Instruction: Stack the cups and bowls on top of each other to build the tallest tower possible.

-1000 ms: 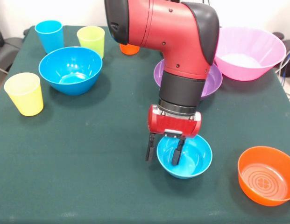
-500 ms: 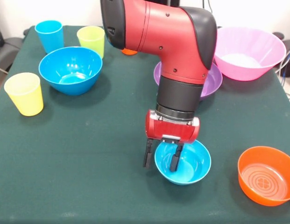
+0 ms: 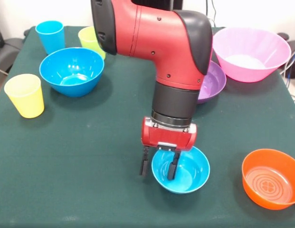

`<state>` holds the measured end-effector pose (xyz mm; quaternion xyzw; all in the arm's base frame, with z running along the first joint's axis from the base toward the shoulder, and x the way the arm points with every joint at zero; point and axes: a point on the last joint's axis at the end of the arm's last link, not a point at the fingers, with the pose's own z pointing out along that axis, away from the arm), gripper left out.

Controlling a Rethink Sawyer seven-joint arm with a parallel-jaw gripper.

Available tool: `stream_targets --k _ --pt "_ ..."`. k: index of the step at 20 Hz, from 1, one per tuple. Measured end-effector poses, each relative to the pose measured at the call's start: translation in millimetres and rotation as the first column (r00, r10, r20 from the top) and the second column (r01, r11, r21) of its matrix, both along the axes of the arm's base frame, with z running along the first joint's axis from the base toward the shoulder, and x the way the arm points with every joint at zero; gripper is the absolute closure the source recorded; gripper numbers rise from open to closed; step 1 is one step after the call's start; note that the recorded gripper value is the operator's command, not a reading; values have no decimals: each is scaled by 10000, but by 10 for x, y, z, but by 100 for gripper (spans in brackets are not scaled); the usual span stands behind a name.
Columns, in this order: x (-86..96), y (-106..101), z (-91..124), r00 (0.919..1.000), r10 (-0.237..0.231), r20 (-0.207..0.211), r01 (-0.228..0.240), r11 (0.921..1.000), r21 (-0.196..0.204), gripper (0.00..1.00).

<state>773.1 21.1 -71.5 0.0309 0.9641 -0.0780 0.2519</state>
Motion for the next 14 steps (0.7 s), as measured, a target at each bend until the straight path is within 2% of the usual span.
stream_targets --k 14 --pt "11 -65 -1 9997 238 6 -238 9997 -102 0"
